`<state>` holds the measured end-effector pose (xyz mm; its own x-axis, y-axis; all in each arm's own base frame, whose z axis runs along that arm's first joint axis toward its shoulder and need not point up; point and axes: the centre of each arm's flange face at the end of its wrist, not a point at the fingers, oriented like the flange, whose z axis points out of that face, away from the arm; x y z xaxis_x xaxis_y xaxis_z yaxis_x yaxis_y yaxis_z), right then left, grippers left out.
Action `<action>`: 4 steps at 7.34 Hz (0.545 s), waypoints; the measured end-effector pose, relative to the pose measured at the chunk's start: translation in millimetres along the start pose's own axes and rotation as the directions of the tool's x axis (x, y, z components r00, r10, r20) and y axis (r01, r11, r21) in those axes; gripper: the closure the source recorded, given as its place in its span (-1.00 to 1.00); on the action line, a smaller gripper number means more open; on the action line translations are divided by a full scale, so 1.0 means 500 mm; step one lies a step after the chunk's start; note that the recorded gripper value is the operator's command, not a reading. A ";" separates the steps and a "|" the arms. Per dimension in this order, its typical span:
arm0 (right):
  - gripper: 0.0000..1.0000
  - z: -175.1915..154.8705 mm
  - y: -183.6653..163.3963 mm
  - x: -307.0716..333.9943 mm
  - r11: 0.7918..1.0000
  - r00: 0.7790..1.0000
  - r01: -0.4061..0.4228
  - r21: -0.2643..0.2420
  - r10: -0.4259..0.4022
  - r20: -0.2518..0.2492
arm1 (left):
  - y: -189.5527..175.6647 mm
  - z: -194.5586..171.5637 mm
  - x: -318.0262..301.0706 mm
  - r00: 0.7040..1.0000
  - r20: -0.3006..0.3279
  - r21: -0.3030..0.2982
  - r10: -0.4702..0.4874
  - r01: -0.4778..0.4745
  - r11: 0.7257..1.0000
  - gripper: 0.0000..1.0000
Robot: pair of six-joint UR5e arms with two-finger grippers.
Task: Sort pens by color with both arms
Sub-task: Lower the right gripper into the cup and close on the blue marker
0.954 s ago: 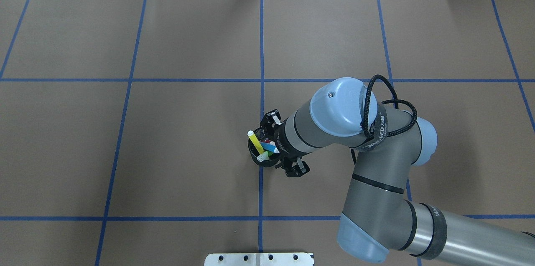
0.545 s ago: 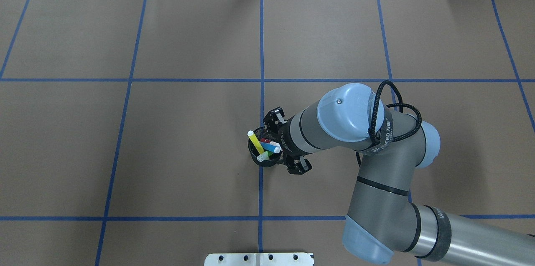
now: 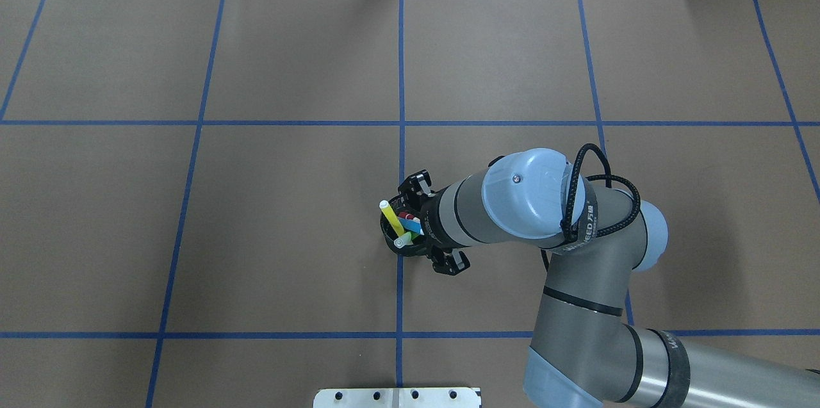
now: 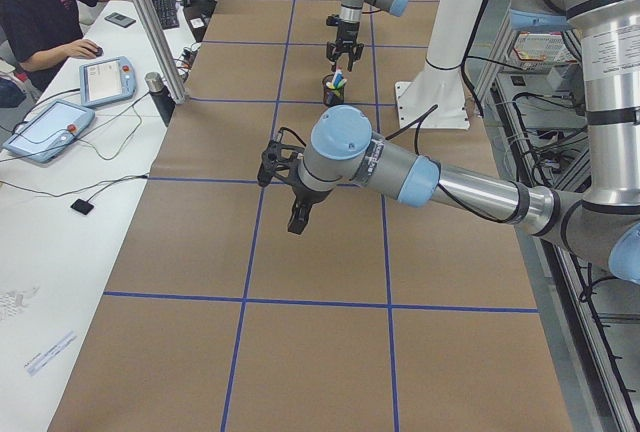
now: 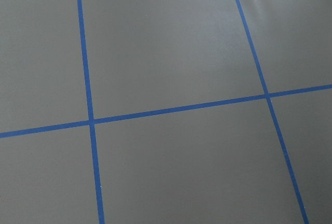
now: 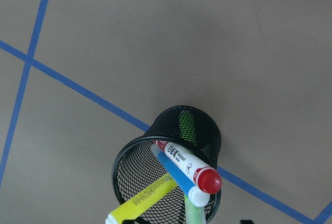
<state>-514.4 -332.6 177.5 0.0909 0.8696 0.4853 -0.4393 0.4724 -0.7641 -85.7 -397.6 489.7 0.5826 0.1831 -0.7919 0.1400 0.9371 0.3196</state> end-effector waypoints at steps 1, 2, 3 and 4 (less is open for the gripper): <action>-0.48 0.005 0.000 0.006 1.000 1.000 0.002 -0.002 -0.002 0.008 | 0.000 0.000 0.000 1.000 0.000 0.000 0.000 0.000 1.000 -1.00; -0.48 0.007 -0.001 0.011 1.000 1.000 0.004 -0.005 -0.004 0.017 | 0.000 0.000 0.000 1.000 0.000 0.000 -0.001 0.001 1.000 -1.00; -0.48 0.011 -0.005 0.019 1.000 1.000 0.008 -0.012 -0.007 0.030 | 0.000 0.000 -0.001 1.000 0.000 0.000 -0.002 0.002 1.000 -1.00; -0.48 0.013 -0.008 0.026 1.000 0.999 0.010 -0.022 -0.009 0.042 | 0.000 0.000 -0.001 1.000 0.001 0.000 -0.001 0.001 1.000 -1.00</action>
<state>-517.2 -324.3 189.6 0.0571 0.8584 0.5098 -0.4189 0.4842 -0.7682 -85.8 -397.6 490.2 0.5829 0.1815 -0.7920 0.1406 0.9375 0.3183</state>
